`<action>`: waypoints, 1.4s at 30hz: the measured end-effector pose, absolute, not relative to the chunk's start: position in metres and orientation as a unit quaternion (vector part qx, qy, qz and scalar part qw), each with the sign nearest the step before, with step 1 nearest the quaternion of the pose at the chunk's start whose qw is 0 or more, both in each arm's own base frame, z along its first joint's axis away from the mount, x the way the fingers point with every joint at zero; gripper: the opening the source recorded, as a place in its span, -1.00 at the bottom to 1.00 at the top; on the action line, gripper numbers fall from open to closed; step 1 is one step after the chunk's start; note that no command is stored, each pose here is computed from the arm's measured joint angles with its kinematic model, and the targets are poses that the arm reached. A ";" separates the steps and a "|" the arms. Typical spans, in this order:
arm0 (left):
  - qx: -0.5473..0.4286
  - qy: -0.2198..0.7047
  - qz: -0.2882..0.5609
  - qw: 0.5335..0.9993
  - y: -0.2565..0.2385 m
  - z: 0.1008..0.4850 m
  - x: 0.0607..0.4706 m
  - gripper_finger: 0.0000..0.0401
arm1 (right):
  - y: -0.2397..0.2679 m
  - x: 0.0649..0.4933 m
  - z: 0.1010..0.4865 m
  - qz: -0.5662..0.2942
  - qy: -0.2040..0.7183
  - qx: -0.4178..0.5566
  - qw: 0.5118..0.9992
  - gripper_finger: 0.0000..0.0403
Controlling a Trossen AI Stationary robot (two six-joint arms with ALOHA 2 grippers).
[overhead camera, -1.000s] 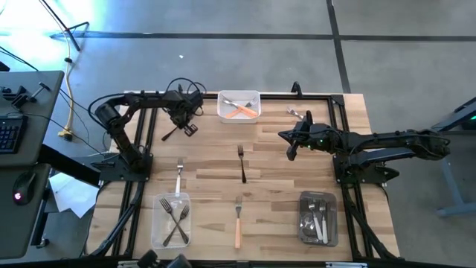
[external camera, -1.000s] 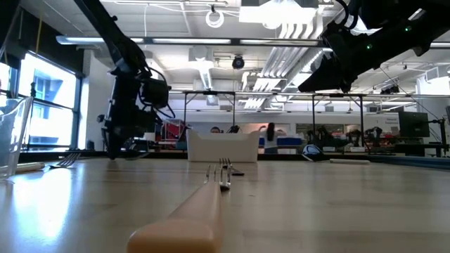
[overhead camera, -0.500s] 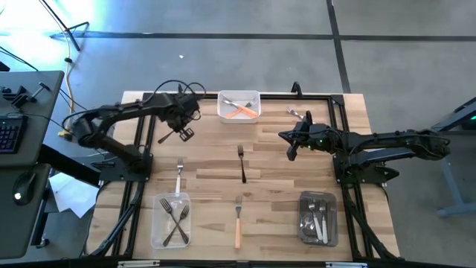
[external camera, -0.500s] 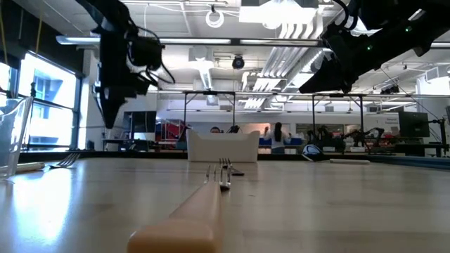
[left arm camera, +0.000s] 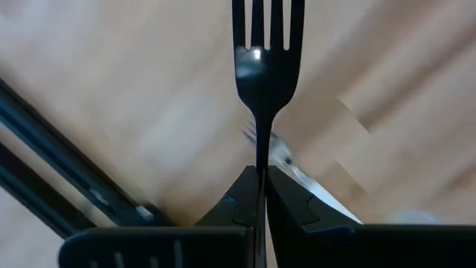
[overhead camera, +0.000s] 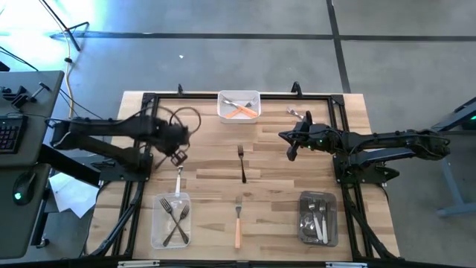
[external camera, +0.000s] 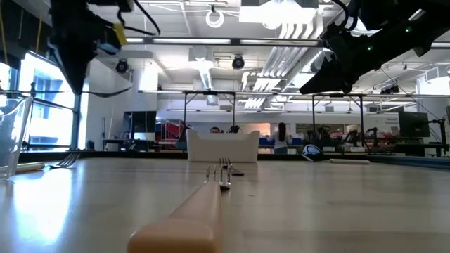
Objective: Sort silverware by color (type)
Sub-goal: Put the top silver fork into the transparent bin
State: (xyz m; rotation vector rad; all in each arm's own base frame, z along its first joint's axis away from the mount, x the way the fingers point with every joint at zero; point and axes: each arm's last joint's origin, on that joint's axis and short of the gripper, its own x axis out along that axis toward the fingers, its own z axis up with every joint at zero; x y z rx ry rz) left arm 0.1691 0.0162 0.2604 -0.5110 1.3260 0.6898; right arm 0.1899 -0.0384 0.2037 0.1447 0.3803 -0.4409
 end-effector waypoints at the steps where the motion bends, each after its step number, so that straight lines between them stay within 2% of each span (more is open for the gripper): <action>1: -0.238 0.598 0.304 0.703 0.008 0.261 0.168 -0.97 | -0.038 0.190 0.204 -0.217 0.187 0.071 0.955 -1.00; 10: -0.298 0.616 0.252 0.684 -0.053 0.262 0.161 -0.97 | -0.038 0.190 0.203 -0.217 0.189 0.071 0.955 -1.00; 20: -0.348 0.599 0.234 0.682 -0.112 0.290 0.159 -0.97 | -0.038 0.189 0.203 -0.216 0.195 0.066 0.954 -1.00; 28: -0.406 0.586 0.209 0.669 -0.161 0.271 0.179 -0.97 | -0.038 0.189 0.201 -0.219 0.201 0.074 0.952 -1.00; 34: -0.406 0.625 0.255 0.616 -0.177 0.250 0.184 -0.97 | -0.033 0.189 0.200 -0.209 0.206 0.084 0.952 -1.00; 42: -0.378 0.627 0.293 0.615 -0.185 0.228 0.192 -0.97 | -0.013 0.191 0.200 -0.198 0.204 0.062 0.957 -1.00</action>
